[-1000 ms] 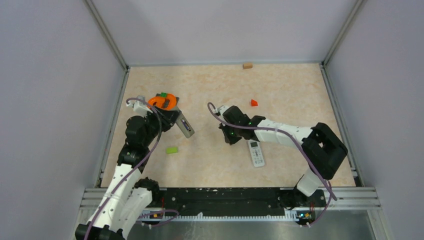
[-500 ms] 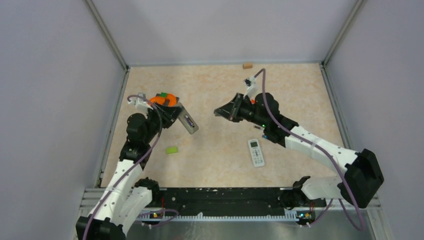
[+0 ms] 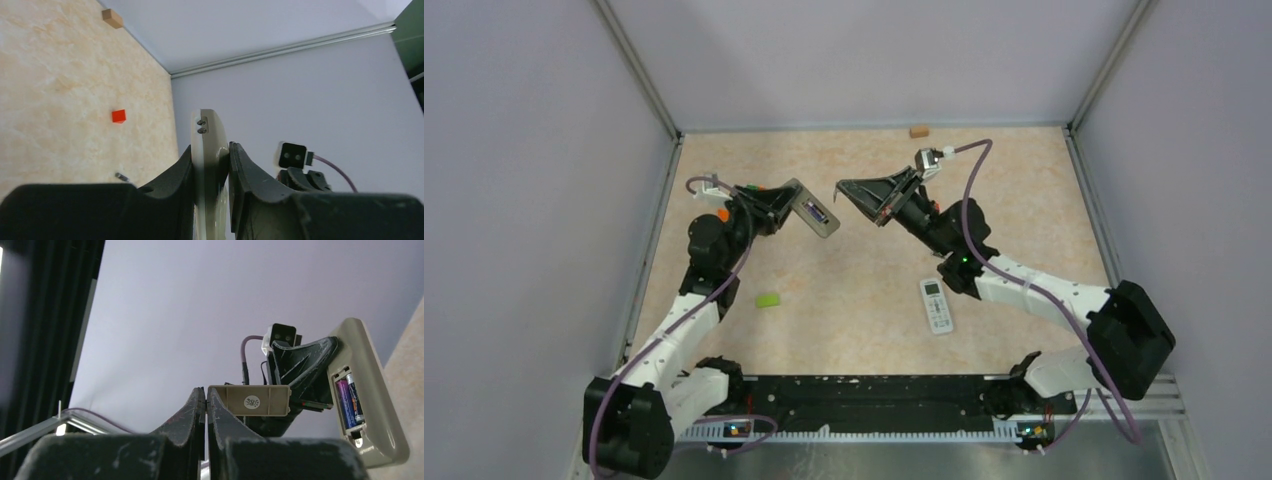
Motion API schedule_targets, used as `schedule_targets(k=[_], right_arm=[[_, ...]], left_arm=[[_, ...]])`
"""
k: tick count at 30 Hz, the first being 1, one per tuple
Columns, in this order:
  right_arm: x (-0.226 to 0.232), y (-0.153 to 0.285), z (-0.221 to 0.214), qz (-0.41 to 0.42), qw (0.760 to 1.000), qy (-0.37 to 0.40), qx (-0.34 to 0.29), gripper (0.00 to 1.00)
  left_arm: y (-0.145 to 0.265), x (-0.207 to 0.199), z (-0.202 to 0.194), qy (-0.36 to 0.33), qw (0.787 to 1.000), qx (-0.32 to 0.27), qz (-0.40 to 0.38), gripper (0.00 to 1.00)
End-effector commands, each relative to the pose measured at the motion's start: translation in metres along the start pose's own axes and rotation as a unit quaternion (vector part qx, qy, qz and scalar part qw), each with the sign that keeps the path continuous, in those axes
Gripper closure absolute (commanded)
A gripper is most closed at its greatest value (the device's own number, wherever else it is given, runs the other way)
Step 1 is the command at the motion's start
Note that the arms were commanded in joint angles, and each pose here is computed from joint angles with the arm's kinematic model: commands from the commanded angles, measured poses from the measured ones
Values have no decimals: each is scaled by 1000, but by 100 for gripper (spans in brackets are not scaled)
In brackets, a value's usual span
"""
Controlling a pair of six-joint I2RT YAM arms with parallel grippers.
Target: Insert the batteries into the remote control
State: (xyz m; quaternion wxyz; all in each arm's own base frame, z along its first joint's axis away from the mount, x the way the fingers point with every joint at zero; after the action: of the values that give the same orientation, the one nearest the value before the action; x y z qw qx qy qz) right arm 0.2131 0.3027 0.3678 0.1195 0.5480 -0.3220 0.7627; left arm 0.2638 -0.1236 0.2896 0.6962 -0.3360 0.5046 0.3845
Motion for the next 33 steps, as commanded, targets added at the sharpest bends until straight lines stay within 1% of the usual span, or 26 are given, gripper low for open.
schedule_targets(k=[1,6,12,17,22,26,33], right_arm=[[42,-9,6,114,991,-58,-22,100],[39,-16,5,127,988,-86,-13,100],[34,-21,2,129,986,-105,-2,100],[37,-26,-3,138,985,-99,12,100],[32,-28,-11,140,983,-117,32,100],[26,-26,-12,137,983,-122,30,100],[20,-22,-12,129,984,-123,25,100]], left_arm=[[-3,-46,12,54,994,-24,-91,100],[-1,-53,12,92,989,-18,-114,100],[2,-61,9,114,983,1,-148,100],[2,-57,8,128,980,7,-152,100],[-1,-56,7,153,977,18,-150,100],[0,-57,7,183,971,29,-151,100],[4,-56,7,217,966,28,-141,100]])
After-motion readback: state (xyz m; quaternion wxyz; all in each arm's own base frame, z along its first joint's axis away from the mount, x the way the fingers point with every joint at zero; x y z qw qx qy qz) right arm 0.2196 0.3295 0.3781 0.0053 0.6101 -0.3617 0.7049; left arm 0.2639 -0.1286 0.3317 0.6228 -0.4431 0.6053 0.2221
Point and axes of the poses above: each gripper's point midway between its finger pads, its own y axis back along the fingers, its own x axis along the line the jaws close on, z = x × y, the point moved 7 cm from there along y, back along the fingers
